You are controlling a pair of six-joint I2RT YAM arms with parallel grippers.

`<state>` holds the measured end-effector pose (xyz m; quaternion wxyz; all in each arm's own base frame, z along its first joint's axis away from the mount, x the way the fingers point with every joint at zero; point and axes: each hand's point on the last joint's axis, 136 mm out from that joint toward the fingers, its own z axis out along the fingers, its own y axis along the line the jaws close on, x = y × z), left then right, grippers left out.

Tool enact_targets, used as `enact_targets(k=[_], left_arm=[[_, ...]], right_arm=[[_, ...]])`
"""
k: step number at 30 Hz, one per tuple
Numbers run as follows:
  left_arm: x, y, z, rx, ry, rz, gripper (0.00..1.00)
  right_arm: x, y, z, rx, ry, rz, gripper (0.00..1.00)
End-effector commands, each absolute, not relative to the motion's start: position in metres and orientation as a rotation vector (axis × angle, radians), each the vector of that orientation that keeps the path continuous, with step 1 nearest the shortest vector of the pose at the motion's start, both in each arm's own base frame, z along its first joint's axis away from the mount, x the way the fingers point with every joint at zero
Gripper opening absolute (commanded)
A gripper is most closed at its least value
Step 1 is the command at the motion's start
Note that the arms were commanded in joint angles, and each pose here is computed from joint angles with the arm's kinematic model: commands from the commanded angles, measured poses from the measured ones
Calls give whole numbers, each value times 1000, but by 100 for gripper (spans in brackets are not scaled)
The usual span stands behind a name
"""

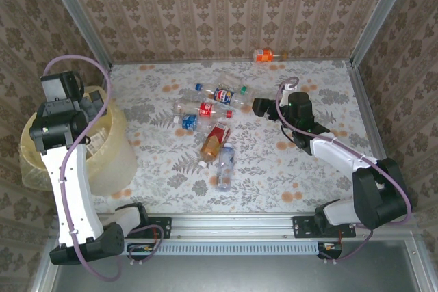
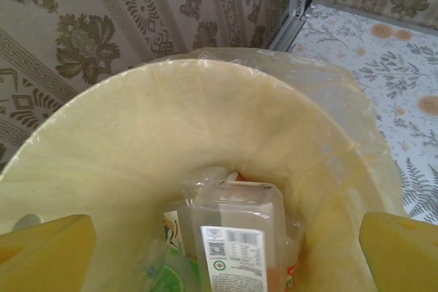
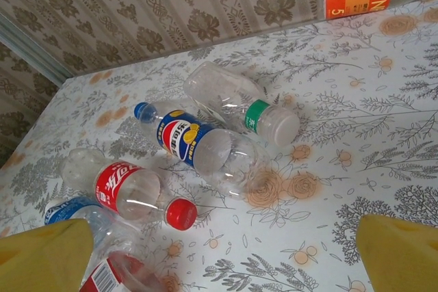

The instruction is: Put the plastic bottles in the bin

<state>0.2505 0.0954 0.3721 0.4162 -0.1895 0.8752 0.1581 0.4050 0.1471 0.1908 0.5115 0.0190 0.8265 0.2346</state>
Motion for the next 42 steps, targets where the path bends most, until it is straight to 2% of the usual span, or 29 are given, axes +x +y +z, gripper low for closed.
enact_targets(k=[1, 5, 9, 13, 18, 24, 32, 42], left_arm=[[249, 85, 372, -469, 2196, 311, 100], [258, 69, 382, -411, 2156, 188, 100], [272, 31, 398, -285, 2078, -60, 100], [285, -13, 410, -155, 2014, -290, 100], [302, -55, 412, -37, 1980, -421, 100], [323, -79, 397, -5, 2003, -445, 100], [336, -75, 381, -62, 2032, -424, 100], [337, -69, 377, -77, 2041, -378, 100]], right_arm=[[403, 153, 195, 36, 1997, 568, 100], [395, 150, 186, 64, 2025, 508, 100], [381, 151, 174, 87, 2053, 498, 100], [361, 164, 156, 85, 2112, 518, 100], [333, 186, 137, 34, 2179, 517, 100], [294, 225, 112, -130, 2274, 550, 100], [245, 277, 84, -601, 2413, 548, 100], [213, 297, 48, -767, 2520, 251, 100]])
